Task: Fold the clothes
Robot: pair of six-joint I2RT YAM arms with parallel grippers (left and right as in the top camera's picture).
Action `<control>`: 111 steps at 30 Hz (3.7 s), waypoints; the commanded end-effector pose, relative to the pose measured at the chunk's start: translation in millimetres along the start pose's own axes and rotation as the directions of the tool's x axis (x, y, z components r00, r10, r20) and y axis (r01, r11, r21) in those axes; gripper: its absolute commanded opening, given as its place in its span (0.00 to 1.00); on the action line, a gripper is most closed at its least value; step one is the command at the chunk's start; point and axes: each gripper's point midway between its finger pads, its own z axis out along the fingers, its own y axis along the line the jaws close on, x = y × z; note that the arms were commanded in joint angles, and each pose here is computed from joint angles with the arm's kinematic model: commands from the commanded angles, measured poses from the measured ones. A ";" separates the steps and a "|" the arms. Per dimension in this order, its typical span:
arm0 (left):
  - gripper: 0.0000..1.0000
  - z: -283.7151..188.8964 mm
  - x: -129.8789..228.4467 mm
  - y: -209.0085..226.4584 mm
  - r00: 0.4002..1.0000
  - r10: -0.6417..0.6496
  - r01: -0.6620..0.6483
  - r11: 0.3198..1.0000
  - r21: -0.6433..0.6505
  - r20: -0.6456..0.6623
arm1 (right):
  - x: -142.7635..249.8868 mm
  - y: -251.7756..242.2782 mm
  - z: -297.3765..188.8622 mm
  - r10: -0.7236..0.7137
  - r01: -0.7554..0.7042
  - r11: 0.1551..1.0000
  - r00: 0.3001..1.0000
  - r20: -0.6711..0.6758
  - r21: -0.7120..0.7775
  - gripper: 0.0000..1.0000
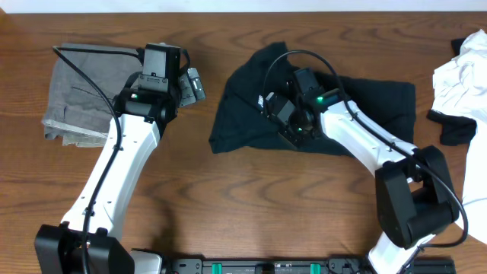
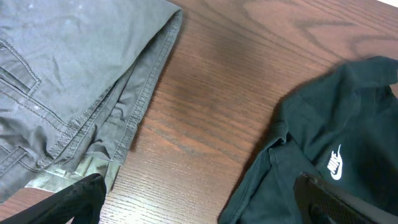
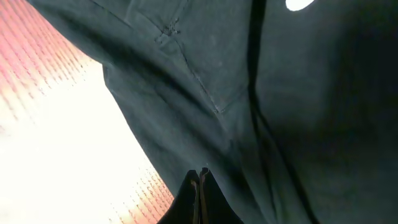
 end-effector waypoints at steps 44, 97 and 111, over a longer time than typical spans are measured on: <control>0.98 -0.5 -4.2 0.9 1.000 -0.007 0.007 1.000 -0.004 0.008 | -1.3 -54.5 28.4 0.085 -0.087 0.990 0.996 0.027 0.110 0.01; 0.98 -0.5 -4.2 0.9 1.000 -0.007 0.007 1.000 -0.004 0.008 | 69.4 -88.9 -25.9 0.491 -0.451 0.854 0.863 -0.117 0.258 0.01; 0.98 -0.5 -4.2 0.9 1.000 -0.007 0.007 1.000 -0.004 0.008 | 79.9 -74.1 -19.4 0.565 -0.531 0.819 0.812 -0.145 0.220 0.01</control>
